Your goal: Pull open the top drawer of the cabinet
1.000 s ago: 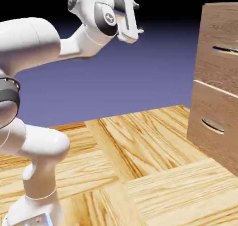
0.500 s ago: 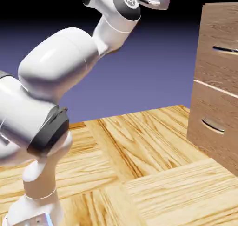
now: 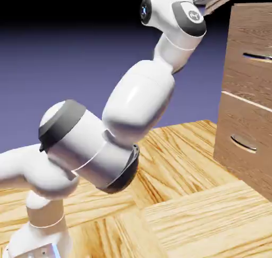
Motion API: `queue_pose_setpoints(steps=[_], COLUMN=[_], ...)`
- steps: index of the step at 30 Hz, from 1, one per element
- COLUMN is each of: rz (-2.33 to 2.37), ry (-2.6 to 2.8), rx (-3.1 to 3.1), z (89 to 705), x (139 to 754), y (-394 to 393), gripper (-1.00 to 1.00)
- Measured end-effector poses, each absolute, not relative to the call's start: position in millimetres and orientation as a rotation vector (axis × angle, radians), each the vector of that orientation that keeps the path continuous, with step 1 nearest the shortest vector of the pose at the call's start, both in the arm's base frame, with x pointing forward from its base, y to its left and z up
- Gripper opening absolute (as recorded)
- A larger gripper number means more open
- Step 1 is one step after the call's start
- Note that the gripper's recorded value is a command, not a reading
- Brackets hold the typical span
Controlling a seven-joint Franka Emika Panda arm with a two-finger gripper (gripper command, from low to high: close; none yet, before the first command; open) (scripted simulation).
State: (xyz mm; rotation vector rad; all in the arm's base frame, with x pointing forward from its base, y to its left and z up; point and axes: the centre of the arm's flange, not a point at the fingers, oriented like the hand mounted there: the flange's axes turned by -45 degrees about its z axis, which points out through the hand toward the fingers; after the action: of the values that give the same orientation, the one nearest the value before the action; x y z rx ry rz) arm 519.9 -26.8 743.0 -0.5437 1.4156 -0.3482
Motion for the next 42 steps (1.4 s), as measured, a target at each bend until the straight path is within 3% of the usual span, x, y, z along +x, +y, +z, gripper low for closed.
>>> queue_pose_setpoints(steps=[18, 26, 27, 42], rz=[-1.209, -1.208, -1.208, -1.211], ry=[1.209, 1.209, 1.209, 1.207], rx=[-1.21, -1.209, -1.209, -1.208], z=[578, 579, 578, 579], x=[689, 734, 739, 647], y=[71, 71, 71, 71], gripper=[0.0, 0.0, -1.0, -1.0])
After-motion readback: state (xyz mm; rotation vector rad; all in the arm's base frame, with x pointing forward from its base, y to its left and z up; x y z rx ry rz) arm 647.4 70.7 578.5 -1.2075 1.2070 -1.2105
